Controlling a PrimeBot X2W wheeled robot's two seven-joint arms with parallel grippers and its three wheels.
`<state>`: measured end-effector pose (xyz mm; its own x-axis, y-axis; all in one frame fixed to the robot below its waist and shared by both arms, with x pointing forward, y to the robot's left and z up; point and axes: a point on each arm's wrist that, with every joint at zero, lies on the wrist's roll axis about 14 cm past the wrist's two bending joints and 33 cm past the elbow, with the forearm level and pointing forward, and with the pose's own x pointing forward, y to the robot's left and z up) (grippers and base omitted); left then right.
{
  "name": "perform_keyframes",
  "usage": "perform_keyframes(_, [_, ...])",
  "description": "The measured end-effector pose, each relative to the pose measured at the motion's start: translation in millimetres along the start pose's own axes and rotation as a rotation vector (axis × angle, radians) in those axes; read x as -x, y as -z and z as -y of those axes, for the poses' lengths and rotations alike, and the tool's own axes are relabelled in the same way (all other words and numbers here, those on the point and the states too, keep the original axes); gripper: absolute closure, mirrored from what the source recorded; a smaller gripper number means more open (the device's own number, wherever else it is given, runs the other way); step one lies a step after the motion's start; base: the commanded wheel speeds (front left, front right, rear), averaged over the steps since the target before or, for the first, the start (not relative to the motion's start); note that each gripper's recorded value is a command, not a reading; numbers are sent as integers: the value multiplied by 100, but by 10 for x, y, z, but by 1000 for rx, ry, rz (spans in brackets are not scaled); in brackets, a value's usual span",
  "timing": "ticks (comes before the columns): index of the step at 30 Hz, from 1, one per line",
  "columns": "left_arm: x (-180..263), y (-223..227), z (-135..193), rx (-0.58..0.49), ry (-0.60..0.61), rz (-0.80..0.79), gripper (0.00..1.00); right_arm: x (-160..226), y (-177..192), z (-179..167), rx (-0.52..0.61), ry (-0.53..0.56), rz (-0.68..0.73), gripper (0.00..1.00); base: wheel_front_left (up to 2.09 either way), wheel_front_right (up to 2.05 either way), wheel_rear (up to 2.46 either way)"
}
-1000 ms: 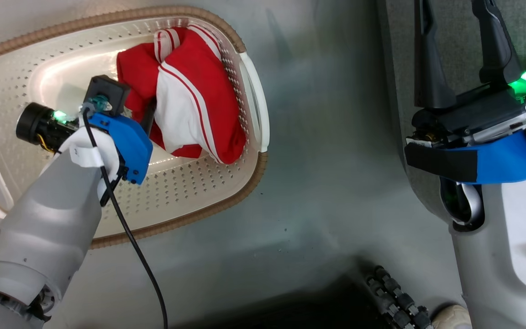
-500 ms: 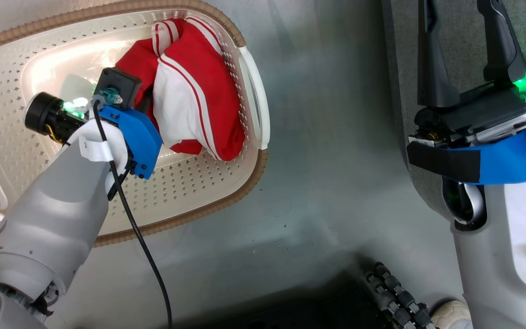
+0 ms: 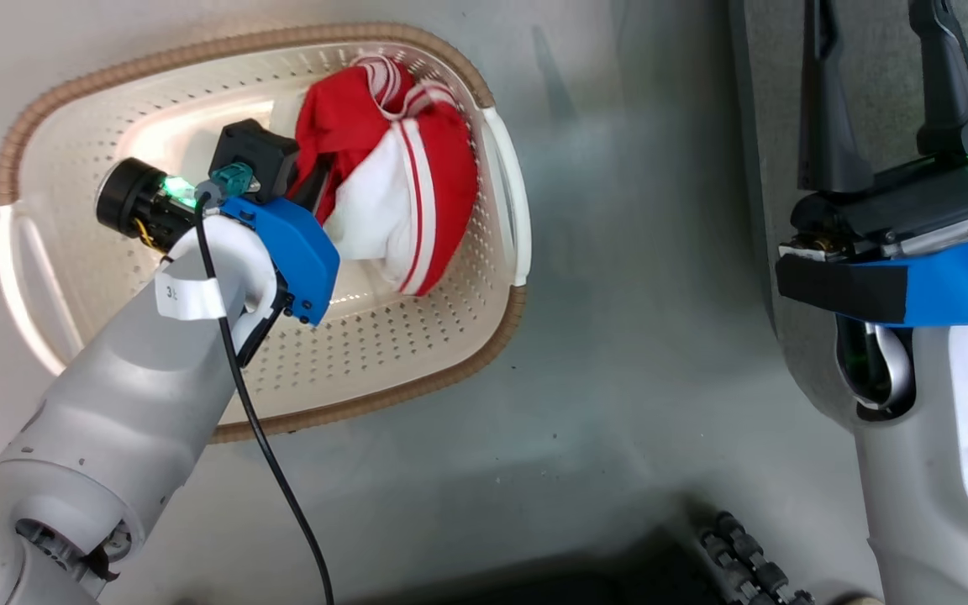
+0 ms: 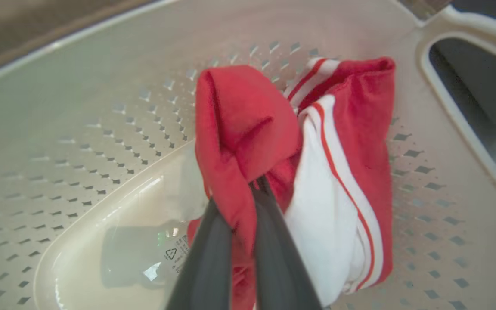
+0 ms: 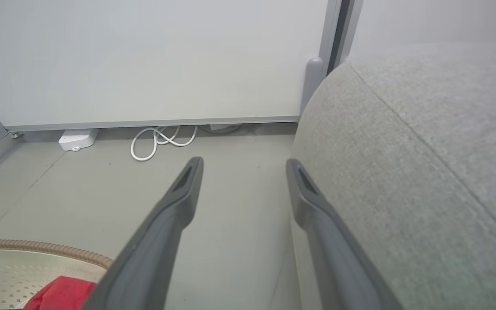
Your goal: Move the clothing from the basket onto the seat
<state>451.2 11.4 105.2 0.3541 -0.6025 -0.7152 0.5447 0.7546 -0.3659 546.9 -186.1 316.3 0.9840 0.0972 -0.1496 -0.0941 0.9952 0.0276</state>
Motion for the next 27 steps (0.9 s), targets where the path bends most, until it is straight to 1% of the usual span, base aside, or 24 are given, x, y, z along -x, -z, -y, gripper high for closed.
perform_keyframes(2, [69, -87, -6, -6, -6, 19, 100, 0, -62, -9, -1, -3, 11, 0, 0, 0, 0])
perform_keyframes(6, [210, -460, 0, -3, -13, 120, 100, 15, -187, -41, -6, -8, 31, 0, 0, 0, 0])
perform_keyframes(8, [314, -568, 34, -5, -15, 157, 100, 29, -259, -58, -3, -13, 42, 0, 0, 0, 0])
perform_keyframes(11, [495, -746, 60, 34, -36, 230, 100, 57, -375, -89, -6, -21, 58, 0, 0, 0, 0])
perform_keyframes(12, [560, -814, 58, 31, -45, 254, 100, 68, -422, -99, -6, -23, 65, 0, 0, 0, 0])
perform_keyframes(17, [905, -1104, 137, -9, -76, 364, 100, 138, -659, -127, -6, -29, 100, 0, 0, 0, 0])
perform_keyframes(27, [1621, -1624, 425, -132, -125, 561, 100, 409, -1086, -248, -22, -47, 153, 0, 0, 0, 0])
